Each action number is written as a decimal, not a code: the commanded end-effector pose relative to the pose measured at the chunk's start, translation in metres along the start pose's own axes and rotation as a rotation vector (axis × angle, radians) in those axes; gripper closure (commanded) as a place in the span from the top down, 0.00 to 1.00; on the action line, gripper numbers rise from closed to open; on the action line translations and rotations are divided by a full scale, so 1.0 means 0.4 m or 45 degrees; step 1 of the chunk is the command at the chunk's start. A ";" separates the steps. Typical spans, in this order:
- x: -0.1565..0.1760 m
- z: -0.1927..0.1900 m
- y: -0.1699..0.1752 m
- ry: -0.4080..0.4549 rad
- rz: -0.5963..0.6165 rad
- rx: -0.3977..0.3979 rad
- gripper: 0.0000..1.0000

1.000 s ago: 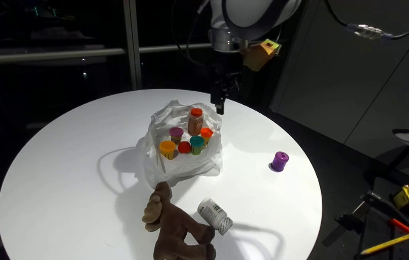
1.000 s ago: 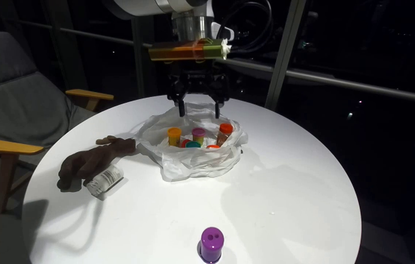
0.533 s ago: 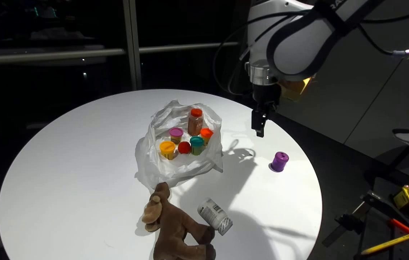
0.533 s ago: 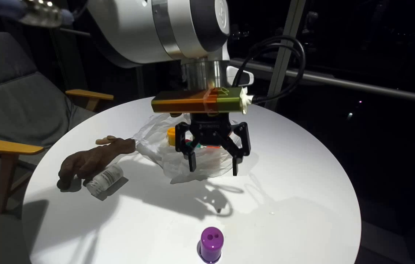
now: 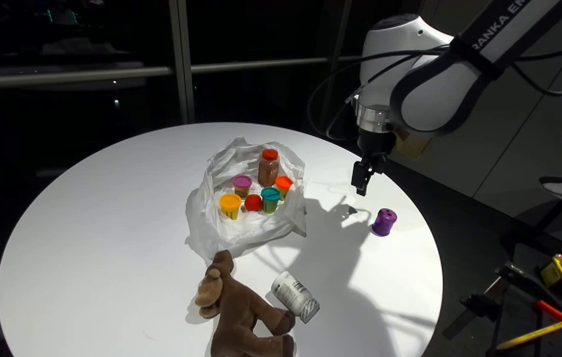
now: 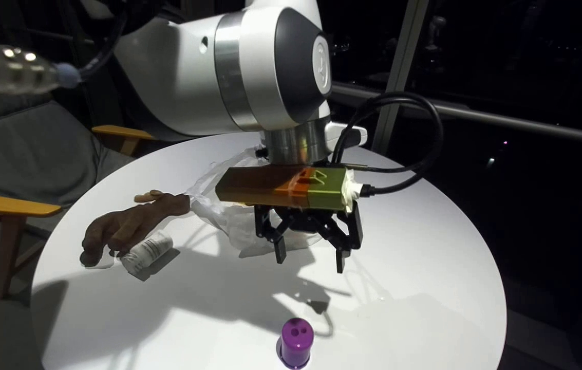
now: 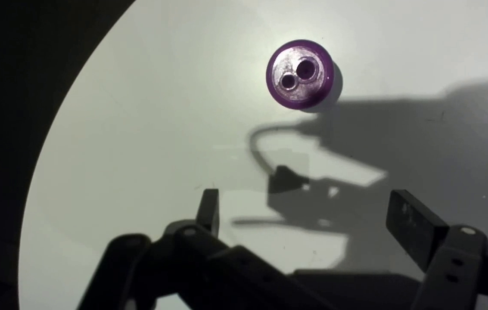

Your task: Pick up all the objects surrounding the plastic and arrange them on the plastic

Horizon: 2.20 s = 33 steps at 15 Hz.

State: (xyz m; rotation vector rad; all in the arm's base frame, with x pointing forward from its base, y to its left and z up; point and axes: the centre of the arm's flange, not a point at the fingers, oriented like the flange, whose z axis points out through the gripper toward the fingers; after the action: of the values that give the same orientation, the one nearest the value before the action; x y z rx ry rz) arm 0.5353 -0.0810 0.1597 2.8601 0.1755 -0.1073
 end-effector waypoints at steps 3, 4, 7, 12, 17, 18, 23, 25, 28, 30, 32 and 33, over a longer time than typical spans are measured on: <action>-0.081 0.042 0.024 0.051 0.072 0.073 1.00; -0.094 0.046 0.024 0.042 0.083 0.113 1.00; -0.113 0.073 0.015 0.011 0.110 0.225 1.00; -0.120 0.112 0.004 -0.008 0.136 0.269 1.00; -0.121 0.127 0.017 0.012 0.157 0.248 1.00; -0.120 0.136 0.018 0.005 0.159 0.249 1.00; -0.121 0.166 0.032 -0.026 0.176 0.237 1.00; -0.124 0.173 0.039 -0.038 0.183 0.238 1.00; -0.124 0.181 0.050 -0.045 0.191 0.232 0.75; -0.120 0.181 0.059 -0.040 0.197 0.227 0.68; -0.113 0.182 0.065 -0.036 0.204 0.230 0.51; -0.110 0.180 0.068 -0.034 0.205 0.228 0.42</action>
State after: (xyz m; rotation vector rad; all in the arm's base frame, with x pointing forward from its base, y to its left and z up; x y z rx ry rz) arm 0.4820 -0.1261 0.1001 3.0352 -0.0568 -0.1631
